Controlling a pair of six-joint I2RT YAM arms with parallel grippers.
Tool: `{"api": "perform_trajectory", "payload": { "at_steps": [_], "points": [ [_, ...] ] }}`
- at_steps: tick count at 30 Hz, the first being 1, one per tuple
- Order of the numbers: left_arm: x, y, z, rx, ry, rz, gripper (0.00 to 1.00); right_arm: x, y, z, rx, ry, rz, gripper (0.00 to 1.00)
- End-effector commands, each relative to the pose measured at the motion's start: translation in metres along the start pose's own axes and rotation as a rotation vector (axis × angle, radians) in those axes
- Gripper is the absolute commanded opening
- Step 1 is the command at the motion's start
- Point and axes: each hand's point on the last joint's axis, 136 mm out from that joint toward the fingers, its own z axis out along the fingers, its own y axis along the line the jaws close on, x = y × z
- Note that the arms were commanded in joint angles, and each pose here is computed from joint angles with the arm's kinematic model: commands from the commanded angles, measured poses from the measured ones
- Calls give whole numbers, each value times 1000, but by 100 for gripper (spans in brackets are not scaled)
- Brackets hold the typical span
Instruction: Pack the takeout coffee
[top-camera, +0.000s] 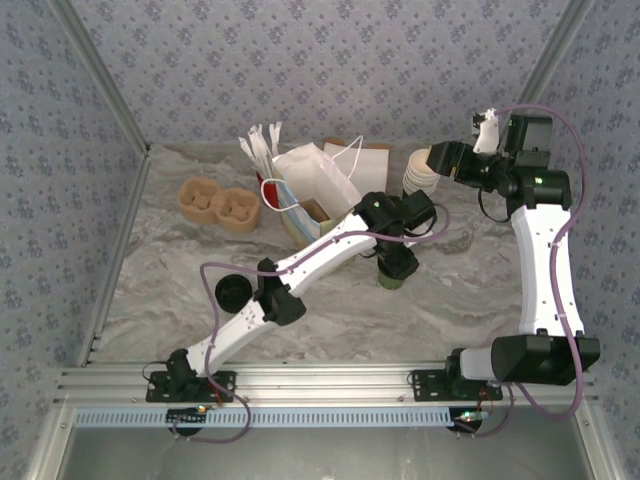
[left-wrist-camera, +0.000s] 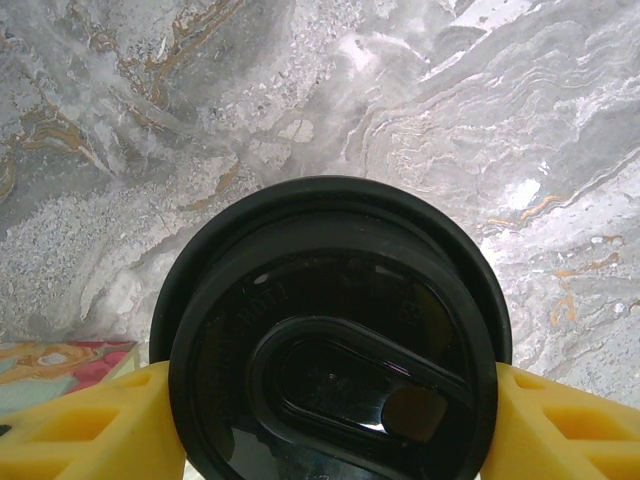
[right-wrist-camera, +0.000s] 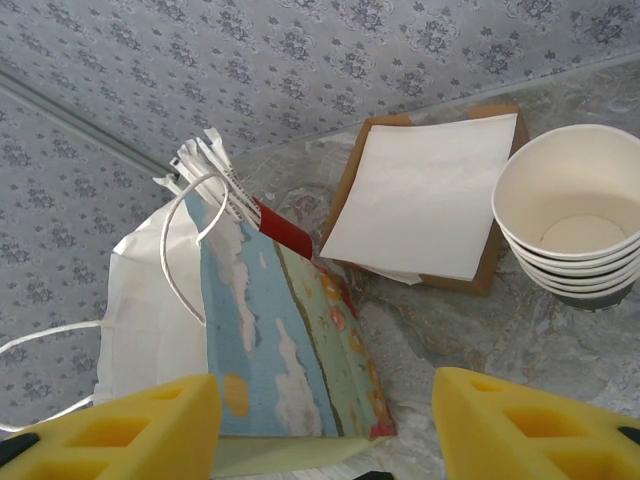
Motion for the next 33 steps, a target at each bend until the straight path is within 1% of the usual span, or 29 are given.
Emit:
{"api": "perform_trajectory", "payload": {
  "at_steps": [1,7,13,16,20,21,23,26,30,33],
  "points": [
    [-3,-7,-24,12,-35,11,65,-1,4,-6,-19,-14,6,60],
    [-1,-21,-72,4,-92,52,65,-5,11,-14,-34,-35,15,60],
    [12,-31,-128,12,-134,72,65,-15,13,-39,-13,-87,74,60],
    [20,-33,-158,15,-163,71,65,-15,17,-52,0,-99,119,60],
    [31,-29,-199,15,-219,54,65,-1,17,-66,58,-80,236,60],
    [34,-27,-209,7,-234,49,65,4,15,-69,83,-70,265,60],
    [39,-21,-226,-13,-261,37,65,12,17,-71,85,-49,296,60],
    [50,-10,-248,-33,-285,23,65,29,27,-65,88,-6,295,59],
    [67,27,-284,-103,-337,-57,65,55,37,-42,103,81,270,58],
    [74,48,-305,-136,-385,-100,65,70,50,-17,74,126,265,57]
  ]
}}
